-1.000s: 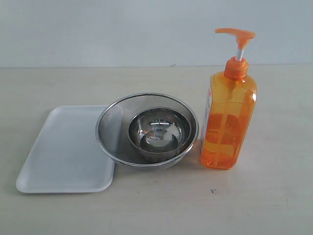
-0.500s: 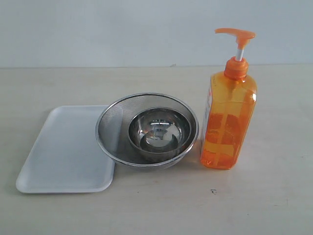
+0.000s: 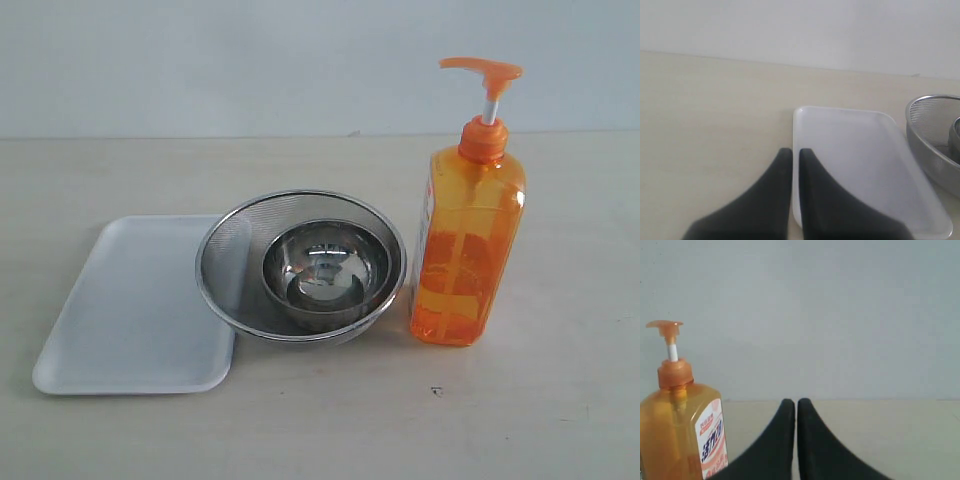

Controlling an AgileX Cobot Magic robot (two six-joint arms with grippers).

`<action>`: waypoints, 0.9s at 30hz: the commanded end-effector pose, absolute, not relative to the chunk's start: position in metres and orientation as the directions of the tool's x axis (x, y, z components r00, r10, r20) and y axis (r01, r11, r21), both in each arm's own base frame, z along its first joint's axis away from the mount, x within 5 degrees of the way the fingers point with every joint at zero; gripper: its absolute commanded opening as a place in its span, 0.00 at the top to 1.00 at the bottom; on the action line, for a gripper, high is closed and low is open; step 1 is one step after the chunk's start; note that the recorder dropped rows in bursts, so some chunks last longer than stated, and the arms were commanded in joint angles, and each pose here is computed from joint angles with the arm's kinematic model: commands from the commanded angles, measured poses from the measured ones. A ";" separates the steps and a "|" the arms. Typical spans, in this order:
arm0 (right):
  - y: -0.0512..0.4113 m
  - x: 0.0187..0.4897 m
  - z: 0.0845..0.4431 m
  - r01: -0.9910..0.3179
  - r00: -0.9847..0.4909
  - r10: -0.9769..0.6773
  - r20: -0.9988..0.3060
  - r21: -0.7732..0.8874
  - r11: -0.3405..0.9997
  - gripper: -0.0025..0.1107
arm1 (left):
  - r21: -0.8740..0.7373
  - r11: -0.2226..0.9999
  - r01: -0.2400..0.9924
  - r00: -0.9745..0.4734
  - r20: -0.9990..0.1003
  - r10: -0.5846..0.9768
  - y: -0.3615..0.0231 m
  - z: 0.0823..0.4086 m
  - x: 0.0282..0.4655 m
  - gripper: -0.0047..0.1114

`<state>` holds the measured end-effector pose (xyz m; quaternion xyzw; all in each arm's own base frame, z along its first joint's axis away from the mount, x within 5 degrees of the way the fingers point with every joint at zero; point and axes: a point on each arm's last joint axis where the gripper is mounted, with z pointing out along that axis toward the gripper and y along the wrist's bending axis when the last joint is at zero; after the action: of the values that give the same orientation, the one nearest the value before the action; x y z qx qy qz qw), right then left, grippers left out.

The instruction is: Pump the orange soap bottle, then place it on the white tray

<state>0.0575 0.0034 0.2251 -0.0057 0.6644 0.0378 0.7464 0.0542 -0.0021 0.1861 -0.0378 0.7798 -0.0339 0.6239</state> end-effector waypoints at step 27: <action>0.006 0.100 0.239 -0.049 -0.241 0.030 -0.970 0.043 0.998 0.98 | -0.116 0.993 -0.020 -0.217 -0.969 -0.118 -0.002 0.185 0.054 0.92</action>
<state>0.0989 0.0064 0.2352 -0.0087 0.7925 0.0327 0.6090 0.0542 -0.0021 0.1861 -0.0378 0.7798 -0.0339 0.6239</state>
